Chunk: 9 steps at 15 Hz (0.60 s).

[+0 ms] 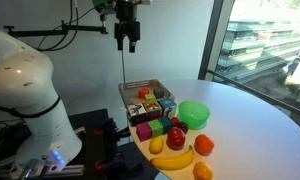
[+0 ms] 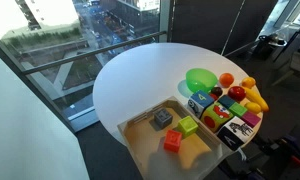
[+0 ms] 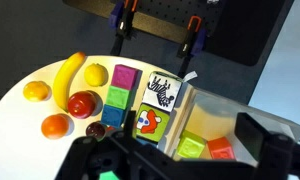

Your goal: Pick up the block with a zebra image and put it in the wooden tray

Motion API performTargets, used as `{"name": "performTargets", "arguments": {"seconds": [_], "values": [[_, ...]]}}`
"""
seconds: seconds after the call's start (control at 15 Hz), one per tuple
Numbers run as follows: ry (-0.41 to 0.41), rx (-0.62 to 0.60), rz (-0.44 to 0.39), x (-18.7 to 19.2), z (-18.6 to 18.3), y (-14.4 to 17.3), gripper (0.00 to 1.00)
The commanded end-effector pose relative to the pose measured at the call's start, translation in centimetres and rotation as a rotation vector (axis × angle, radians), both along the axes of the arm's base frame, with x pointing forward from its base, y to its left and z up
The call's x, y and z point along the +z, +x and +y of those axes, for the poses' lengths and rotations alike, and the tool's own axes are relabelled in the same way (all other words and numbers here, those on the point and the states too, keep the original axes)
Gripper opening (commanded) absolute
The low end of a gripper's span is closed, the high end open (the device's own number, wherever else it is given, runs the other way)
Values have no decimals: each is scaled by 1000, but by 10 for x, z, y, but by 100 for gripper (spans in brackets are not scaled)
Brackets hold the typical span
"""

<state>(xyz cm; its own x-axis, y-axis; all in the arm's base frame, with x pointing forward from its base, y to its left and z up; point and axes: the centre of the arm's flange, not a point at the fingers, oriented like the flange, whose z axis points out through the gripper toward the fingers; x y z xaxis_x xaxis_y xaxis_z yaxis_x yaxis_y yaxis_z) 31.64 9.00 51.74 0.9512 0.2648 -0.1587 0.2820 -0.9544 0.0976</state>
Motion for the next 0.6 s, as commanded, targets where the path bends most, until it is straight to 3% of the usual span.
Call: {"name": "performTargets", "arguments": {"seconds": [0.0, 0.53], "values": [[0, 0, -1, 0, 0, 0, 100], [-6, -20, -10, -4, -9, 5, 100]]}}
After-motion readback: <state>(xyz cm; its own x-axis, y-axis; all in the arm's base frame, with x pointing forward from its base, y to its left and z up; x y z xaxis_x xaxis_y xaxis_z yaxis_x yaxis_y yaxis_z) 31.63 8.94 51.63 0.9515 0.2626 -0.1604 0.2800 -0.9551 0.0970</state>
